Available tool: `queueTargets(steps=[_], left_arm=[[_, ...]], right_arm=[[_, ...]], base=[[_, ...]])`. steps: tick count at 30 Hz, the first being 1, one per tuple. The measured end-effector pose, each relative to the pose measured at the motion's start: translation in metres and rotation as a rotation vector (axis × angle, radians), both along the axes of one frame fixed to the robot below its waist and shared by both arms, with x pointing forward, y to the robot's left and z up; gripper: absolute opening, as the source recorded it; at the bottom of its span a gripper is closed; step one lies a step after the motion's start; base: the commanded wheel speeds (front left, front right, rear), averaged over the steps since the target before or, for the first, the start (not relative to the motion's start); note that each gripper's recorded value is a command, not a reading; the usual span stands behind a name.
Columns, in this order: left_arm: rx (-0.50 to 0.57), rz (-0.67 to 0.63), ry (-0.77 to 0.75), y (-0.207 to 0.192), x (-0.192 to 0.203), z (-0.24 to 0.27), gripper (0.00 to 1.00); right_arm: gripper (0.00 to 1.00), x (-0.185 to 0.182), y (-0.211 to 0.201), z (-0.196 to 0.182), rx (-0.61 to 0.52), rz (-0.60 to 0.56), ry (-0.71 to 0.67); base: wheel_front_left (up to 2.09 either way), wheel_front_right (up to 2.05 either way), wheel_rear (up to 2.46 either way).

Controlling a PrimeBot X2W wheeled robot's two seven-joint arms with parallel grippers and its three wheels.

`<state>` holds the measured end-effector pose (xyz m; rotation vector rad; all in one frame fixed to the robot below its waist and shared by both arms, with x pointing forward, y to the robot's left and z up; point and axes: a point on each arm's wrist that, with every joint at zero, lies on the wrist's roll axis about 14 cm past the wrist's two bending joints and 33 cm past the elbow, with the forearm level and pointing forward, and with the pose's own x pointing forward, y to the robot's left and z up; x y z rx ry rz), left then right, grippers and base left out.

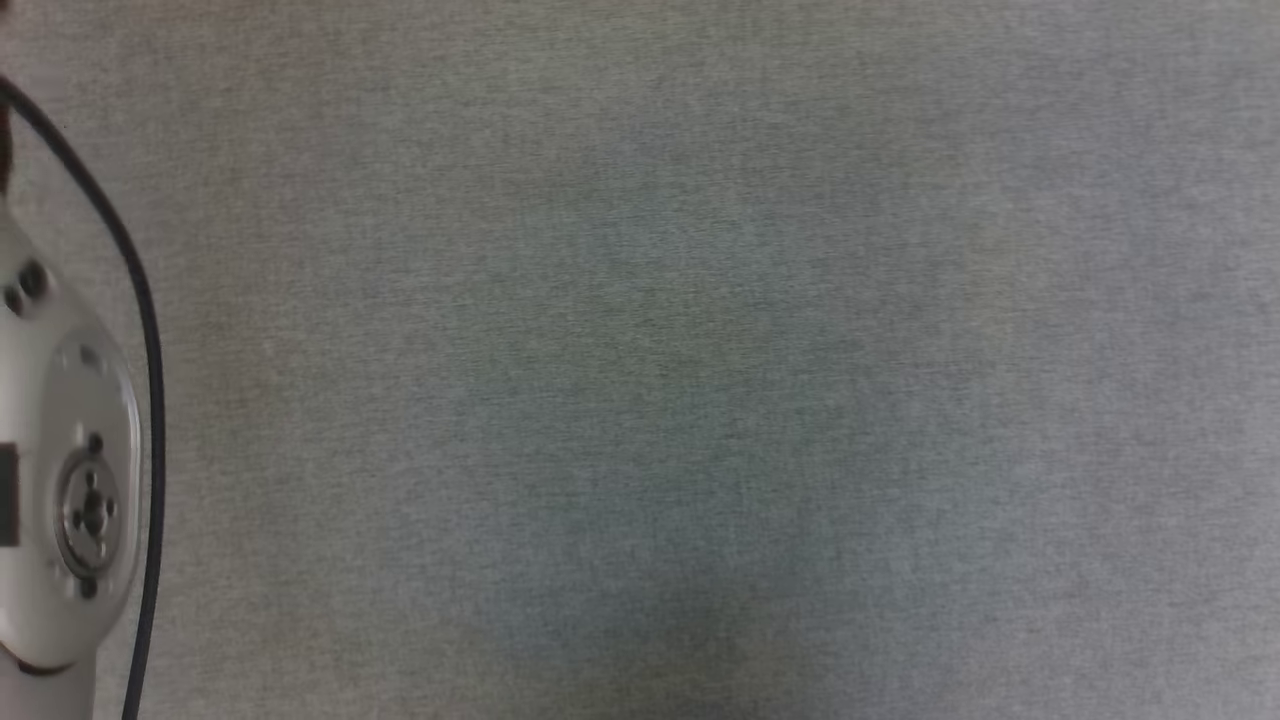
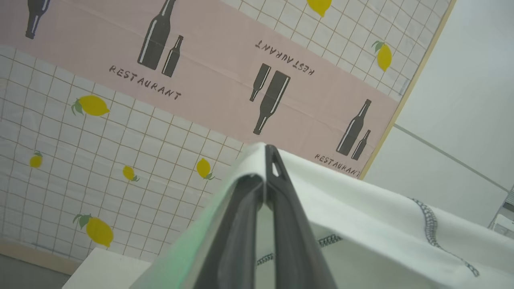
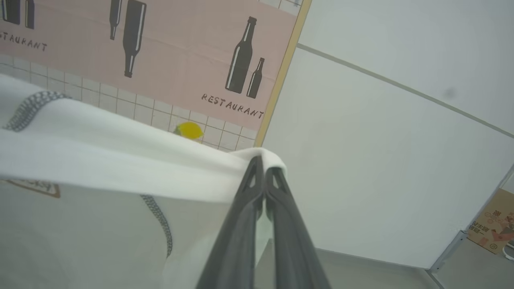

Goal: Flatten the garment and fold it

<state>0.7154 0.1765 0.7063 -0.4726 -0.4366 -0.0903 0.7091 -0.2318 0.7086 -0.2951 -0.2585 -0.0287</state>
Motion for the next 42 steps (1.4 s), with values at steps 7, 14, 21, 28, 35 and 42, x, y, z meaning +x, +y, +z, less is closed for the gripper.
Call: queueTargets(steps=[7,14,21,28,35,42], left_arm=[[0.089,-0.017,0.301,0.014,-0.007,-0.118,0.0],[0.164,-0.088,0.615,0.019,-0.065,-0.224,0.0],[0.182,-0.21,0.878,0.002,-0.162,-0.295,0.0],[0.118,-0.264,0.994,-0.011,-0.246,-0.308,0.0],[0.083,-0.271,1.063,-0.014,-0.308,-0.308,0.0],[0.048,-0.263,1.155,-0.009,-0.358,-0.319,0.0]], right_arm=[[0.0,-0.005,0.015,-0.096,0.044,0.085,0.195],[0.0,-0.055,0.021,-0.186,0.14,0.135,0.44],[0.0,-0.145,0.008,-0.257,0.229,0.108,0.709],[0.0,-0.234,-0.005,-0.278,0.324,0.043,0.815],[0.0,-0.293,-0.005,-0.272,0.412,-0.024,0.819],[0.0,-0.339,-0.001,-0.277,0.474,-0.087,0.874]], base=[[0.0,0.0,0.0],[0.0,0.0,0.0],[0.0,0.0,0.0],[0.0,0.0,0.0],[0.0,0.0,0.0],[0.0,0.0,0.0]])
